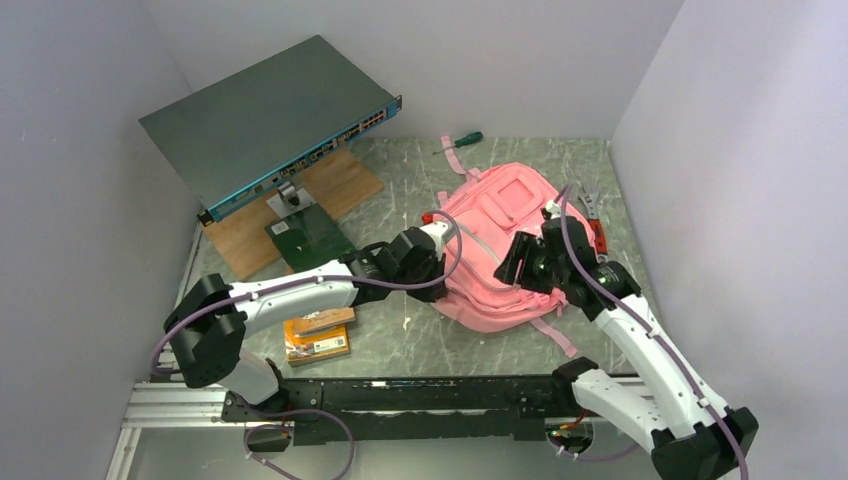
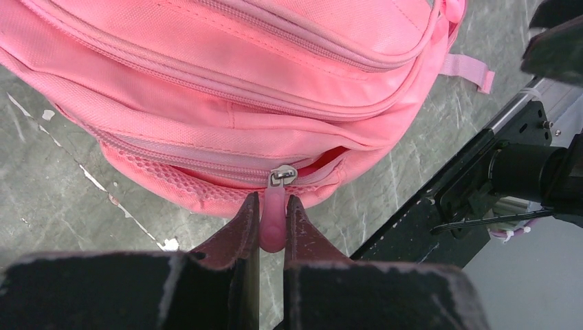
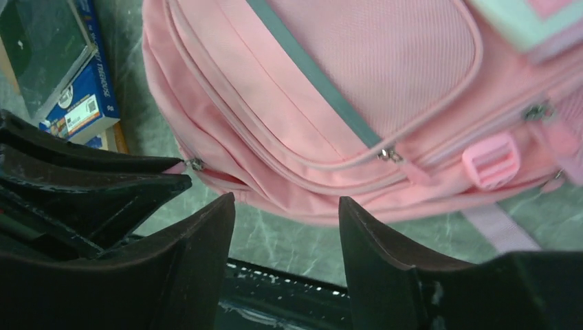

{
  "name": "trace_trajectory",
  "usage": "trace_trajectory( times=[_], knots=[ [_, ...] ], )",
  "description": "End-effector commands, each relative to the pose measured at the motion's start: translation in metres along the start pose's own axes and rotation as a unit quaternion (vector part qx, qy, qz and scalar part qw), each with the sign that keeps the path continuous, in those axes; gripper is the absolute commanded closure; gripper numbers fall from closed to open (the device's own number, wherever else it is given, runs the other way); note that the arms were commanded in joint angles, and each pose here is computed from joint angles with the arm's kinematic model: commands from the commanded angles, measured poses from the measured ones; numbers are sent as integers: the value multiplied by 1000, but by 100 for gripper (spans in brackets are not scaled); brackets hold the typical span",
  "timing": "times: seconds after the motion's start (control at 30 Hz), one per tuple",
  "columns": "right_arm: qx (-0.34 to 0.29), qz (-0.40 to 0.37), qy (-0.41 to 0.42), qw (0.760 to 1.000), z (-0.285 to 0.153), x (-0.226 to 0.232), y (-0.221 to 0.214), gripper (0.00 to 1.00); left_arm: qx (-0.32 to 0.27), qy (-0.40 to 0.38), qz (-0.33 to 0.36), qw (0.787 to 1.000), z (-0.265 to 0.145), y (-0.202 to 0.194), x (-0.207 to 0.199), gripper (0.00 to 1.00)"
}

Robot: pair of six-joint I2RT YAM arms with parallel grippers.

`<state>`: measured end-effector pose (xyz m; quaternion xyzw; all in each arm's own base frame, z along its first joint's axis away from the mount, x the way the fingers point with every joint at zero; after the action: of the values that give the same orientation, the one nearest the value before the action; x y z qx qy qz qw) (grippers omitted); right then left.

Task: Pack the student bag
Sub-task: Unzip the student bag at the center of the board.

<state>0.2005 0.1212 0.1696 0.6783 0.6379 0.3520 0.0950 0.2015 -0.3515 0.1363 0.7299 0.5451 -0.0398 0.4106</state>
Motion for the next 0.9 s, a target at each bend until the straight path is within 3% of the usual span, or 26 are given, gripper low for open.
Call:
trace_trajectory(
  times=[0.0, 0.13, 0.2, 0.3, 0.4, 0.43, 0.6, 0.87],
  knots=[
    [-23, -132, -7, 991, 4, 11, 21, 36, -46, -57, 1, 997, -21, 29, -21, 100],
    [-48, -275, 82, 957, 18, 46, 17, 30, -49, -97, -14, 994, -29, 33, -22, 100],
    [-71, -341, 145, 926, 19, 63, 10, 29, -50, -109, -18, 993, -33, 34, -23, 100],
    [-114, -439, 164, 876, 18, 70, -1, 28, -55, -120, -21, 991, -37, 35, -22, 100],
    [-133, -490, 180, 843, 19, 75, -8, 31, -54, -130, -22, 990, -39, 35, -24, 100],
    [-130, -498, 183, 837, 22, 76, -10, 33, -52, -133, -22, 989, -39, 35, -25, 100],
    [-105, -516, 166, 834, 42, 74, -13, 63, -49, -141, -23, 989, -38, 33, -26, 100],
    [-109, -528, 172, 825, 55, 85, -13, 58, -41, -148, -30, 988, -38, 31, -29, 100]
  ],
)
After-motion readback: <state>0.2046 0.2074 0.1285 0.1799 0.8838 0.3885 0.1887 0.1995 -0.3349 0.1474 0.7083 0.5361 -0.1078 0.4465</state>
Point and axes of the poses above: each gripper's point midway between its finger pads, its own z axis out along the fingers, its own x axis along the line the jaws close on, y = z × x, the point moved 1 cm from there along -z, back along the fingers, and after that the axes turned 10 degrees about -z, right-handed, at the moved point
